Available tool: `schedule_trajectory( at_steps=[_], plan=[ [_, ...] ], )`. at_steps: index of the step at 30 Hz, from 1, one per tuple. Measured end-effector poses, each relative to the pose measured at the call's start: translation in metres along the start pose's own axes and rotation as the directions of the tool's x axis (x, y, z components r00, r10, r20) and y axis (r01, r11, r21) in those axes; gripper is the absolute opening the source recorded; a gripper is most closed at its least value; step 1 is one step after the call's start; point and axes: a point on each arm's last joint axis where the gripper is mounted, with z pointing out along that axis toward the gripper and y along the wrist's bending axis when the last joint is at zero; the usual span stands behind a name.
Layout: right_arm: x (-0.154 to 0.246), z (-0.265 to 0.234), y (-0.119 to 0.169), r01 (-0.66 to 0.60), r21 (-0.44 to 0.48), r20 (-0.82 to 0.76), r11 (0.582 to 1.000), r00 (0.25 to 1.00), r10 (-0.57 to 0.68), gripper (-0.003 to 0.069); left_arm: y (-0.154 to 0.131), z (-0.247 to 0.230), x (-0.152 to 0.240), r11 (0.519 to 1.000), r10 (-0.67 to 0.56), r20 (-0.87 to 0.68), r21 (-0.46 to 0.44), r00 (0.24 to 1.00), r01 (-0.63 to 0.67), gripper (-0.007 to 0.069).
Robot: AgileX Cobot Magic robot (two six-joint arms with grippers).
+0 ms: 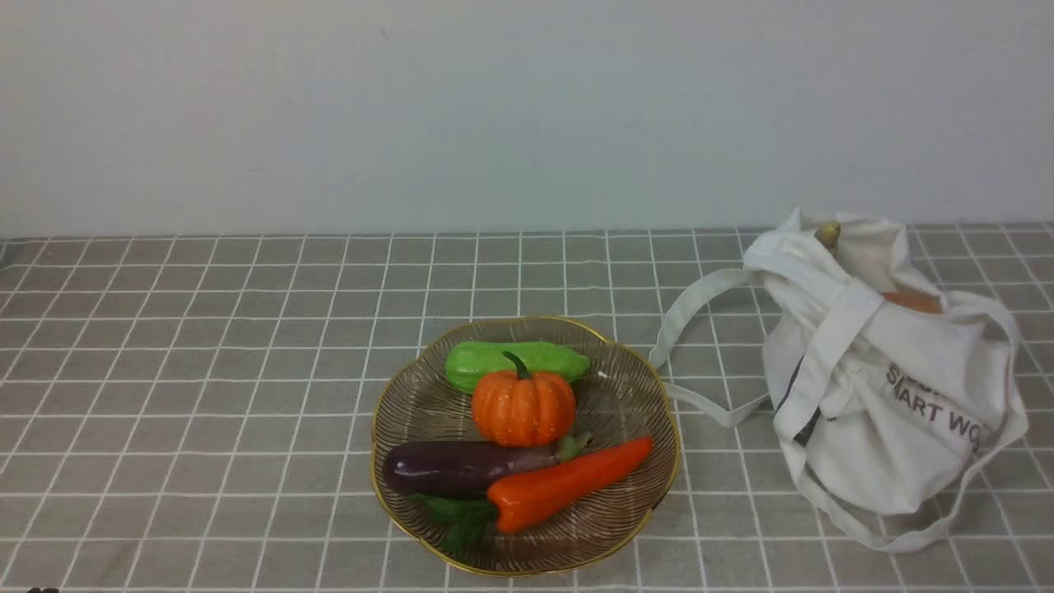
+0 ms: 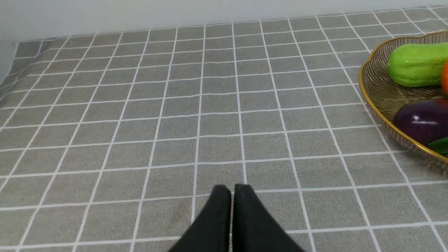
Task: Take vegetables from bag on grey coffee tablecloth place on plate.
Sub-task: 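Reach into the white cloth bag and grasp a vegetable inside with the right gripper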
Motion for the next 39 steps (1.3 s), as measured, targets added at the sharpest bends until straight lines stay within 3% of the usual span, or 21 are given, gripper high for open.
schedule_trajectory(
  at_steps=[32, 36, 39],
  plan=[
    [-0.002, 0.000, -0.001, 0.041, 0.012, 0.033, 0.999, 0.999, -0.041, -0.0010, 0.000, 0.000, 0.000, 1.000, 0.000, 0.000, 0.000, 1.000, 0.000, -0.0005],
    [-0.014, -0.001, 0.002, -0.175, -0.052, 0.170, 0.983, 0.969, 0.182, -0.0010, 0.000, 0.000, 0.000, 1.000, 0.000, 0.000, 0.000, 1.000, 0.000, -0.0005],
    [-0.025, -0.003, 0.002, -0.391, -0.142, 0.267, 0.909, 0.870, 0.415, -0.0010, 0.000, 0.000, 0.000, 1.000, 0.000, 0.000, 0.000, 1.000, 0.000, -0.0005]
  ],
)
